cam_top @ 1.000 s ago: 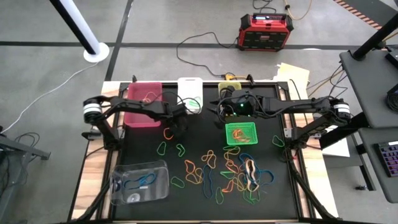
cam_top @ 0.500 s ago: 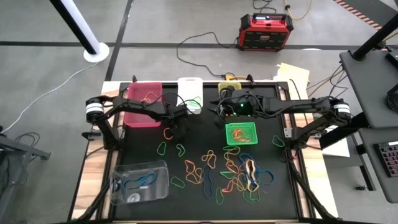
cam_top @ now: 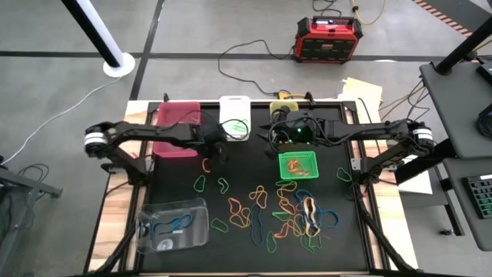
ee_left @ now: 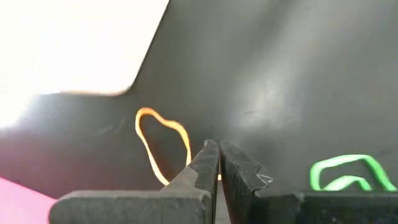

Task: Sort rubber bands into baskets
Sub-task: Put the orange rubber band into the green bin

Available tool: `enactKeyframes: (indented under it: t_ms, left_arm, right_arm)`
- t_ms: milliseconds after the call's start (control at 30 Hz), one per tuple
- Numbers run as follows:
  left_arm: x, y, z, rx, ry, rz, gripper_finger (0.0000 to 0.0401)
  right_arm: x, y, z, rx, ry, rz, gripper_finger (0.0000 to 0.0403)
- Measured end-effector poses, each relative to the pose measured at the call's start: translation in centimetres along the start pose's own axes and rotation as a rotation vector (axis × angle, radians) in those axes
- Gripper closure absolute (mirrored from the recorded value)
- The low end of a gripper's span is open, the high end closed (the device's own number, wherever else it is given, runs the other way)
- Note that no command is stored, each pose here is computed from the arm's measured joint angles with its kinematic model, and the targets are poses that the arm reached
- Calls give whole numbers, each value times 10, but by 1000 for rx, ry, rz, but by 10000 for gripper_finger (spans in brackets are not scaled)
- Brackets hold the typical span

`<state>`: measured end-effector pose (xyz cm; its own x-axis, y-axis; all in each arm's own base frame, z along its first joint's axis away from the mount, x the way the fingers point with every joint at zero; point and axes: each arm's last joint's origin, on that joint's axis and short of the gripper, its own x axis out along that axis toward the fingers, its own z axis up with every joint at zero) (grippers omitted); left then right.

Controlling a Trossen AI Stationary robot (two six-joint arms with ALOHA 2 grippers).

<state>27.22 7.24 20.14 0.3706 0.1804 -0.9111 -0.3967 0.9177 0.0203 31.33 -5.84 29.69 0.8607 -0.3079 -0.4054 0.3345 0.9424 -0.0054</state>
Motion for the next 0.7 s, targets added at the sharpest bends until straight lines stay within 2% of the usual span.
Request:
enactKeyframes:
  t_ms: [133, 233, 333, 433, 700]
  left_arm:
    - [-20, 1, 0, 18, -73, -12, 401]
    - [-20, 2, -1, 9, -83, -5, 401]
    - [-12, 1, 3, -41, -97, 29, 399]
    - [3, 0, 4, -72, -49, 41, 383]
    - [35, -1, 5, -113, 46, 86, 311]
  right_arm:
    - [1, 0, -5, 0, 14, 1, 264]
    - [2, 1, -7, -2, 21, 2, 264]
    - [2, 0, -9, -2, 24, 2, 264]
    - [2, 0, -10, -2, 26, 2, 264]
    - [2, 0, -10, -2, 27, 2, 264]
